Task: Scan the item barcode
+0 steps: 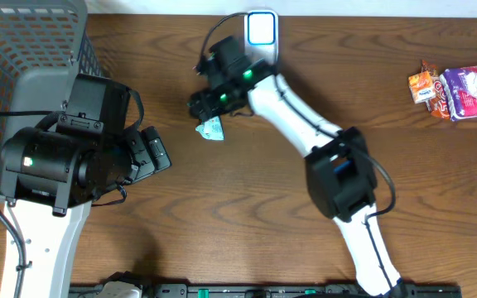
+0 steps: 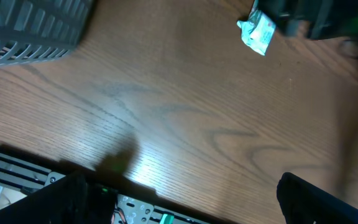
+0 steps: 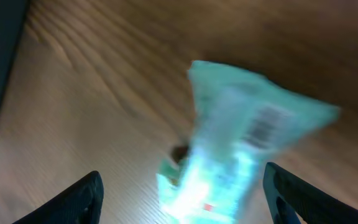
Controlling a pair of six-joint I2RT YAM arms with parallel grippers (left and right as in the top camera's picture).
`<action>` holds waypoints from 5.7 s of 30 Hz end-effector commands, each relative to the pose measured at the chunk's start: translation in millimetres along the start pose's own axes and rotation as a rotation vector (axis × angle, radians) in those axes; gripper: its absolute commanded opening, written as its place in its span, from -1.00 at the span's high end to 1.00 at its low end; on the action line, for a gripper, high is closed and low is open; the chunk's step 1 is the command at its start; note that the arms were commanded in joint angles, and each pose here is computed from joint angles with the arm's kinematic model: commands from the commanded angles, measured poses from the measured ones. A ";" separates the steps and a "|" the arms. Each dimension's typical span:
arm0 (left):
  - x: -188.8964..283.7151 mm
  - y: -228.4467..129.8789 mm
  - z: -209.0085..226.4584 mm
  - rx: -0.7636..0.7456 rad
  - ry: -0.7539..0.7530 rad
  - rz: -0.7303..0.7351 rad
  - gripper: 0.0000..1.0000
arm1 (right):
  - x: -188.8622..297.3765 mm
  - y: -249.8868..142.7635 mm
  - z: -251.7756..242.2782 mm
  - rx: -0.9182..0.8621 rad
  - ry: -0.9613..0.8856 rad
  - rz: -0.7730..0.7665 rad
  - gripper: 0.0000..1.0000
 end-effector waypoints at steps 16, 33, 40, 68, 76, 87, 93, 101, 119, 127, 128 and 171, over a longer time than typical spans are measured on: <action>-0.4 1.4 2.2 0.009 0.013 -0.004 -0.96 | -16.8 -16.4 -5.7 -0.031 -0.477 -0.164 -0.36; -0.4 1.4 2.2 0.009 0.013 -0.004 -0.95 | -14.7 -44.4 -43.2 -0.117 -0.551 -0.088 0.15; -0.4 1.4 2.2 0.009 0.013 -0.004 -0.96 | 33.2 -42.0 -50.0 -0.168 -0.552 -0.051 0.08; -0.4 1.4 2.2 0.009 0.013 -0.004 -0.96 | 18.9 -54.0 -36.6 0.092 -0.621 0.002 -0.04; -0.4 1.4 2.2 0.009 0.013 -0.004 -0.96 | -5.8 -64.5 -58.4 0.102 -0.699 0.035 0.04; -0.4 1.4 2.2 0.009 0.013 -0.004 -0.96 | -12.4 -68.2 -70.4 0.073 -0.688 0.063 0.83; -0.4 1.4 2.2 0.009 0.013 -0.004 -0.95 | -16.3 -68.2 -75.9 -0.026 -0.426 0.148 0.98; -0.4 1.4 2.2 0.009 0.013 -0.004 -0.96 | 31.7 -54.8 -71.3 -0.123 0.377 0.223 0.98; -0.4 1.4 2.2 0.009 0.013 -0.004 -0.96 | 104.2 -62.5 -117.4 -0.201 0.933 -0.016 0.98; -0.4 1.4 2.2 0.009 0.013 -0.004 -0.96 | 113.3 -62.4 -120.9 -0.206 1.006 -0.076 0.98; -0.4 1.4 2.2 0.009 0.013 -0.004 -0.96 | 113.3 -62.4 -120.9 -0.206 1.006 -0.075 0.98; -0.4 1.4 2.2 0.009 0.013 -0.004 -0.96 | 94.1 -78.2 -140.7 -0.299 0.277 0.171 0.21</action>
Point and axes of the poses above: each gripper's point midway between its finger pads, its own x axis back along the fingers, its own z axis along the line the jaws close on, y = z × x, the point moved 3 cm from there along x, back along the fingers, and after that the axes turned 5 degrees about -x, right-handed, at the moved point
